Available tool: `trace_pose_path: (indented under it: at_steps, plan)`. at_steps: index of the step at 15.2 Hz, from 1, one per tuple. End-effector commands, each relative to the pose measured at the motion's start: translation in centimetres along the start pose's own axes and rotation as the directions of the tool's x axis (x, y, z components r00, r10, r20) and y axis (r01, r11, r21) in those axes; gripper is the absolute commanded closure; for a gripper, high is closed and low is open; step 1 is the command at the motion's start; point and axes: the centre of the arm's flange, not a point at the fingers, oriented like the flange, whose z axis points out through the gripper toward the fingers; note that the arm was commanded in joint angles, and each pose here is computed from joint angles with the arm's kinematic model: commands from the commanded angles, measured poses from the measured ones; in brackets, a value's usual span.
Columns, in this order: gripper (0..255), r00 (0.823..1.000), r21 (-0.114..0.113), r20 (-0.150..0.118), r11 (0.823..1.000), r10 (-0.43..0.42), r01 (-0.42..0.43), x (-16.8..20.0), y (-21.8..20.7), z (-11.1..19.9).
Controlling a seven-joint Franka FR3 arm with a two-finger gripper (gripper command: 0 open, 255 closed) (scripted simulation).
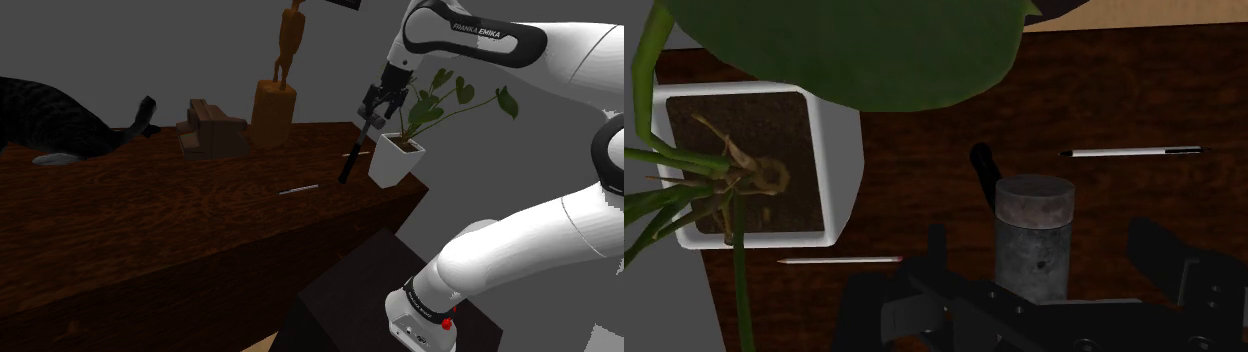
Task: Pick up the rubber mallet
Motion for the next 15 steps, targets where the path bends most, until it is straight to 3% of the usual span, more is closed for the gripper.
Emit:
trace_pose_path:
  at_steps: [1, 2, 3, 12, 15]
  plan:
    - [0, 1.000, 0.000, 0.000, 1.000, 0.000, 0.000, 0.0, 0.1, 0.9]
    - [0, 1.000, 0.000, 0.000, 1.000, 0.000, 0.000, 0.0, 0.1, 0.9]
    - [255, 1.000, 0.000, 0.000, 1.000, 0.000, 0.000, 0.1, 0.1, 0.9]
    - [255, 1.000, 0.000, 0.000, 1.000, 0.000, 0.000, 0.0, 0.1, 0.9]
    - [255, 1.000, 0.000, 0.000, 1.000, 0.000, 0.000, 0.0, 0.1, -0.7]
